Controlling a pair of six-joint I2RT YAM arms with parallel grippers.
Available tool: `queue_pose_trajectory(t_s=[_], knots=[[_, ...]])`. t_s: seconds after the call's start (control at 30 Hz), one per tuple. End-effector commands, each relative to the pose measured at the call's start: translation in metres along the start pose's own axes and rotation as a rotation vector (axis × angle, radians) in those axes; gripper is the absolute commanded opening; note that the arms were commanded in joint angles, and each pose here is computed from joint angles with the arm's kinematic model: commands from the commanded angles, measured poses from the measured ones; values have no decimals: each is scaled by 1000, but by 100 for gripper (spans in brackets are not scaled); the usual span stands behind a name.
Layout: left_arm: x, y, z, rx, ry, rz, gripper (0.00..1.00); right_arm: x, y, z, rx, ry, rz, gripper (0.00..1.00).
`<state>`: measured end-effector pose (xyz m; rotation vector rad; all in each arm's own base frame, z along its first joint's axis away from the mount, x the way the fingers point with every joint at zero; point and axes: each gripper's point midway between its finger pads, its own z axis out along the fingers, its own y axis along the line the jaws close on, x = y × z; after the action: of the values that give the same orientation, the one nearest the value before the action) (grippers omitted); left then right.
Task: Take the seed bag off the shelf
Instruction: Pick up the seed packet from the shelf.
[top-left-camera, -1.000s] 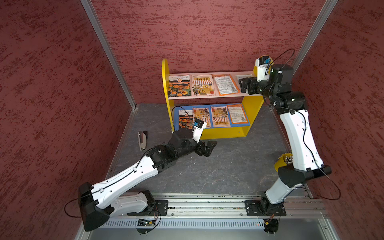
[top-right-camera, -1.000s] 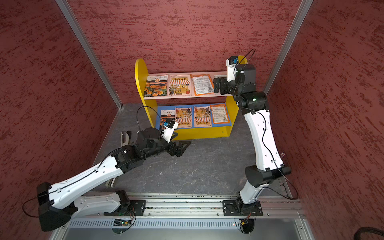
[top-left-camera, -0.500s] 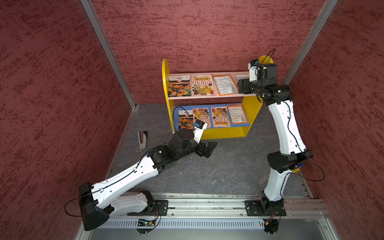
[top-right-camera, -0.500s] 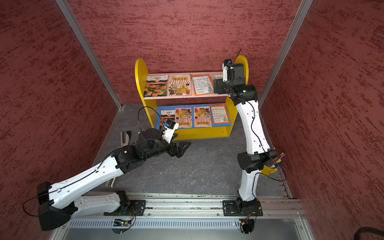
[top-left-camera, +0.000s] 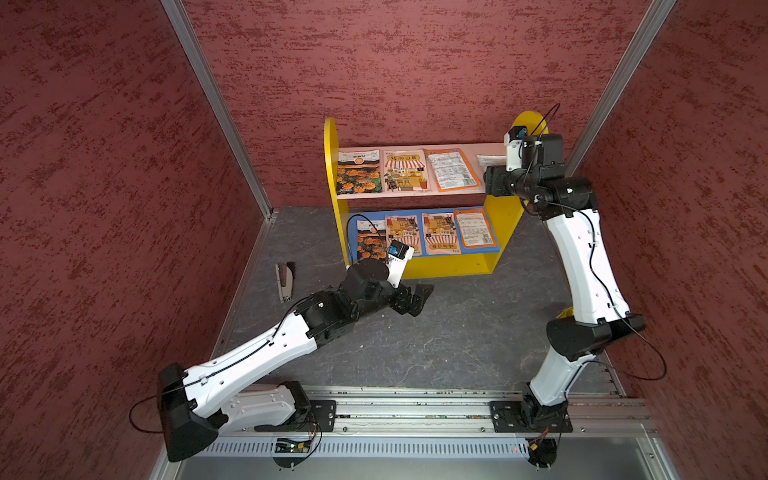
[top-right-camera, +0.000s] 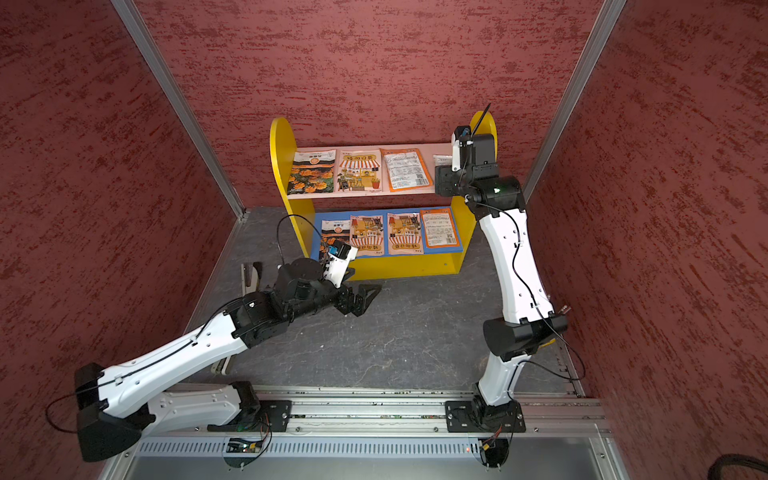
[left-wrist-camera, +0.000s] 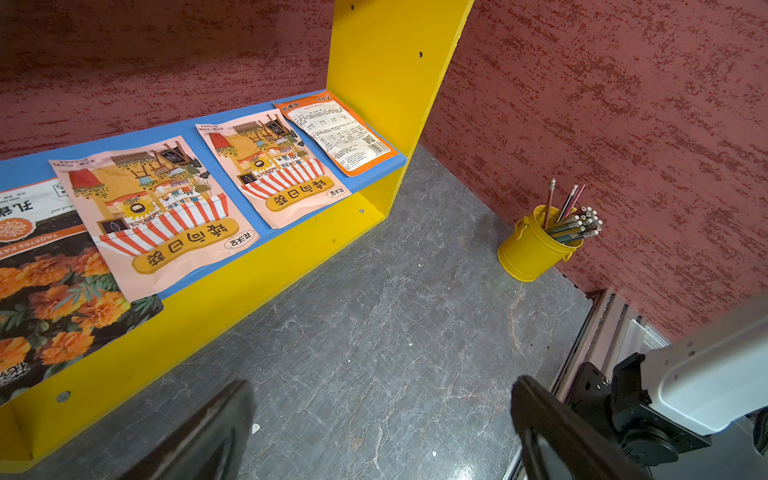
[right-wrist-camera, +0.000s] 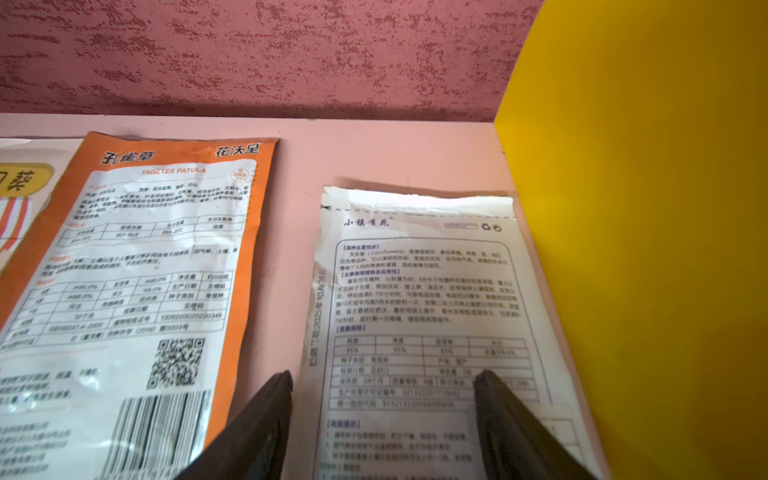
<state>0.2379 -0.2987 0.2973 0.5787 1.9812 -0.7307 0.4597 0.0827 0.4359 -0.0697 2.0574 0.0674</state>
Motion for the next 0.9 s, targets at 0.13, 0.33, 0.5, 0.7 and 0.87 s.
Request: queue_pose_trajectory(t_s=[0.13,0.33,0.5,0.7,0.87], knots=[[1,1,-7,1,-25,-17,100,-3,3,-21,-20,-40,34,77],[-2,2,-10,-6,-39,-23,100,-27,5,-53,-49,-149,26,87],[-9,4,-14,-21,-69,-30,100,-26,6,-89,-95,-198,91,90],[-19,12,-25,-74,-104,-57,100,-10,-3,-124,-112,-213,264,88],[-18,16,-33,-86,-117,-50,100,10,-8,-124,-144,-198,414,85]])
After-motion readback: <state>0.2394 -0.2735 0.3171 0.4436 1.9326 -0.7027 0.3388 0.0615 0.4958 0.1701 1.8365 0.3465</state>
